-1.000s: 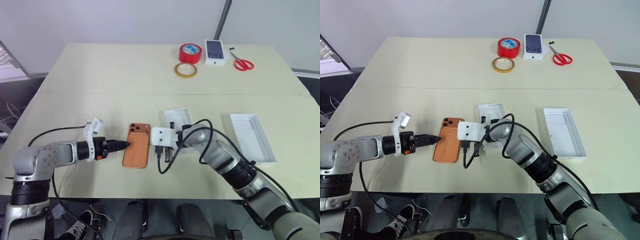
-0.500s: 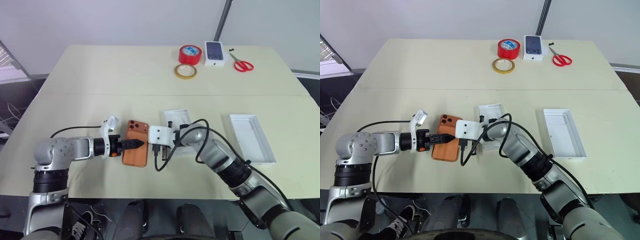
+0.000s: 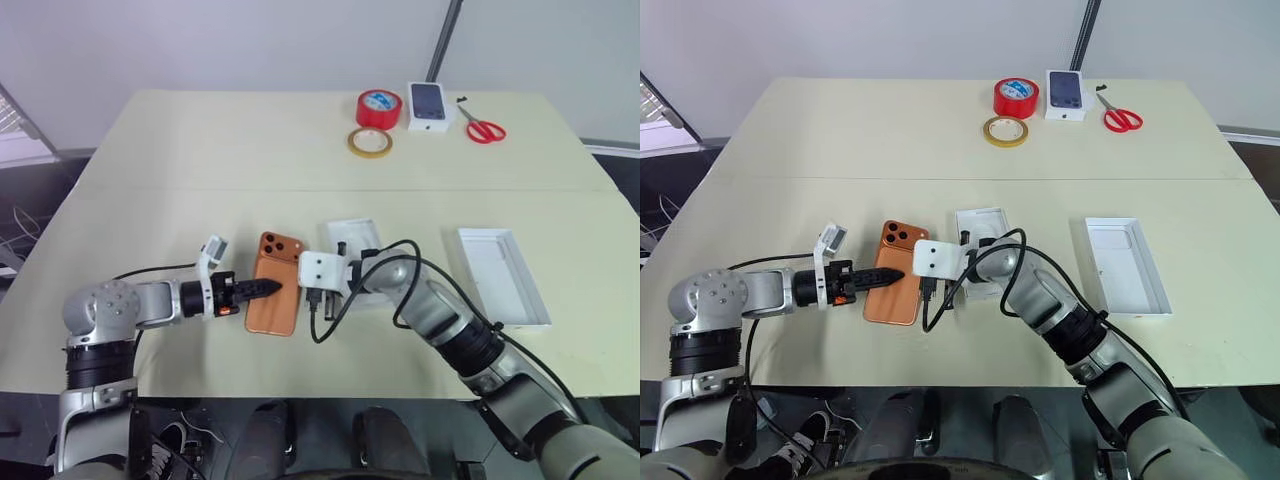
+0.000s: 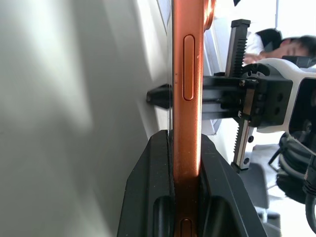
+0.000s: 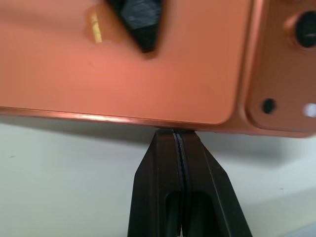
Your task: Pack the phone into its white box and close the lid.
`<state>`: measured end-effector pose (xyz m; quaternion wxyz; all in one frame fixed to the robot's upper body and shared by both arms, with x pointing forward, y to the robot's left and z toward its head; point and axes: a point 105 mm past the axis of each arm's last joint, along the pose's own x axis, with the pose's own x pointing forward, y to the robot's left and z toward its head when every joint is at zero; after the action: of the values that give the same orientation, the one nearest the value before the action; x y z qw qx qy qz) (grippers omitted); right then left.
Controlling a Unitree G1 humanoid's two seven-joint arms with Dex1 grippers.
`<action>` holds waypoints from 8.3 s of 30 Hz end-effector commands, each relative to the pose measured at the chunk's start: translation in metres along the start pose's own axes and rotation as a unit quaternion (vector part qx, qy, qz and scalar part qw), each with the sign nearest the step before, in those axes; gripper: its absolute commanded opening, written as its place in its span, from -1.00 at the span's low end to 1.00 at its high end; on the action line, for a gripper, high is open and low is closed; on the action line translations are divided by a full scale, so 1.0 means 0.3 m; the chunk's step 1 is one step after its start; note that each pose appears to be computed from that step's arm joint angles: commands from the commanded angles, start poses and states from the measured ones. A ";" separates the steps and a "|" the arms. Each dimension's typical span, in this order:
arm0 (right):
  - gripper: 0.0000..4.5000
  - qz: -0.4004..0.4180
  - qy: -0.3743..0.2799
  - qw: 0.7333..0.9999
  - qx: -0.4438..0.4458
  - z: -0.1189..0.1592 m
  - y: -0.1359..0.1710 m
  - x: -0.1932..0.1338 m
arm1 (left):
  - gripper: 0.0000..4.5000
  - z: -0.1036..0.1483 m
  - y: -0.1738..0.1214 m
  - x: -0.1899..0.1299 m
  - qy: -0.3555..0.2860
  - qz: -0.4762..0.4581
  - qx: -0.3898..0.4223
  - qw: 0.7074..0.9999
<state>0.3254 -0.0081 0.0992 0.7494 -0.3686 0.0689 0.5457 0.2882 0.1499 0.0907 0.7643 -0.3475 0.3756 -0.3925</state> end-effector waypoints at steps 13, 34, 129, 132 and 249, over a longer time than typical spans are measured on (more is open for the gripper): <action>0.06 0.065 -0.148 0.985 0.055 0.006 0.022 -0.306 | -1.00 0.038 -0.011 -0.035 -0.084 -0.027 -0.018 0.996; -0.29 0.077 -0.048 0.996 -0.026 -0.190 0.085 -0.358 | -1.00 0.046 -0.034 0.005 -0.079 -0.029 -0.009 0.996; -0.97 -0.131 0.025 0.991 -0.034 -0.264 -0.185 -0.298 | -1.00 0.126 -0.052 0.361 0.060 0.134 0.353 0.924; -0.97 -0.115 0.016 0.993 -0.027 -0.258 -0.165 -0.304 | -1.00 0.095 -0.133 0.430 0.074 0.076 0.364 0.926; -0.98 -0.363 0.063 0.718 0.591 -0.347 -0.211 -0.700 | 1.00 0.076 -0.240 0.071 -0.101 -0.110 0.659 0.737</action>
<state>0.3237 -0.2428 0.1413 0.9393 0.1072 0.3218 0.0517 0.2902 0.1043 0.1476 0.7868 0.1606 -0.0831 -0.5902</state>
